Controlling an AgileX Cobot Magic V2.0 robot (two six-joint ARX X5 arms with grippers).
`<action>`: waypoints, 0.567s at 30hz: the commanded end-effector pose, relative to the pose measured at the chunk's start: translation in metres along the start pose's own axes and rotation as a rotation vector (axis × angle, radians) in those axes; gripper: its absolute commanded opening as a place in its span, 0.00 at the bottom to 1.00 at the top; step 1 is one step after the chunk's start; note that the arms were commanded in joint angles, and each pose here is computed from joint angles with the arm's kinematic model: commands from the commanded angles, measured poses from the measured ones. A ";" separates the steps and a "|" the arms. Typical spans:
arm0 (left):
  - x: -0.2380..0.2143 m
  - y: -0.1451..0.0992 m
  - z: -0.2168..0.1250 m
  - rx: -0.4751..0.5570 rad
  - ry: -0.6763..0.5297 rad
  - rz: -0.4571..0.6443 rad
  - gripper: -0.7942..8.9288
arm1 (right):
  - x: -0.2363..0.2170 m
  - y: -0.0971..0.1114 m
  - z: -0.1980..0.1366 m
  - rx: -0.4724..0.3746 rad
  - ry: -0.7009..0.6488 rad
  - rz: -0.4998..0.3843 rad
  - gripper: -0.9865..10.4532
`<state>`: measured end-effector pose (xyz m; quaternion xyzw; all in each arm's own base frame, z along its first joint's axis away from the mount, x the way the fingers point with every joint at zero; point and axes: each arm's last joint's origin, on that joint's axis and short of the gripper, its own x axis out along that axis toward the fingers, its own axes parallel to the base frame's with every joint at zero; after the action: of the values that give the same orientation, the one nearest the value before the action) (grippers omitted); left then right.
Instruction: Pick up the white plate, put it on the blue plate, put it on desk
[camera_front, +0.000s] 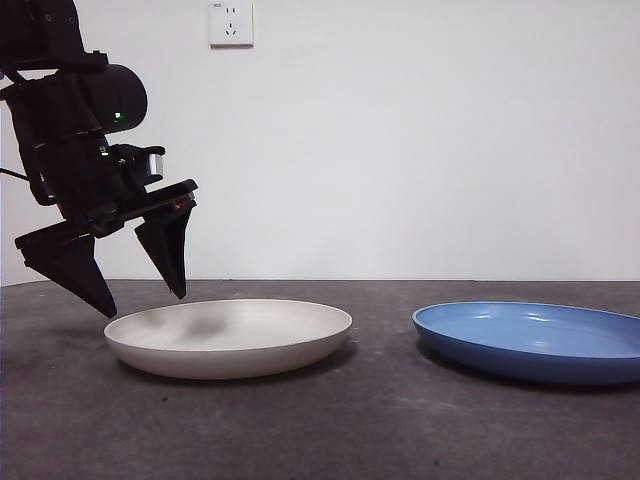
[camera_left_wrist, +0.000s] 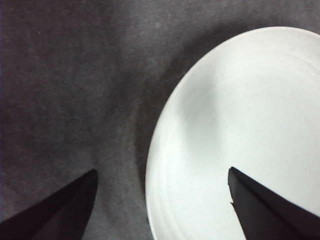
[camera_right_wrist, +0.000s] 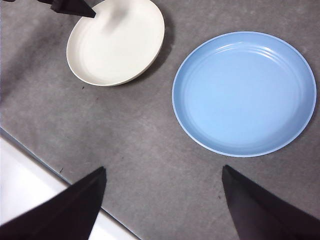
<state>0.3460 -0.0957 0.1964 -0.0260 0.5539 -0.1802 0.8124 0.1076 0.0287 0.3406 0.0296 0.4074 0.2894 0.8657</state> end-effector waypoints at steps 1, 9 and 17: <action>0.007 0.000 0.004 0.013 0.009 0.000 0.50 | -0.002 0.001 0.004 -0.001 -0.013 0.001 0.41; 0.014 0.001 0.002 0.008 0.037 -0.006 0.48 | -0.002 0.001 0.004 -0.001 -0.013 0.001 0.41; 0.015 0.001 0.001 0.002 0.054 -0.004 0.30 | -0.002 0.001 0.004 -0.001 -0.013 0.001 0.41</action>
<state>0.3466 -0.0967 0.1855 -0.0257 0.5749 -0.1781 0.7982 0.1076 0.0287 0.3406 0.0295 0.4072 0.2892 0.8658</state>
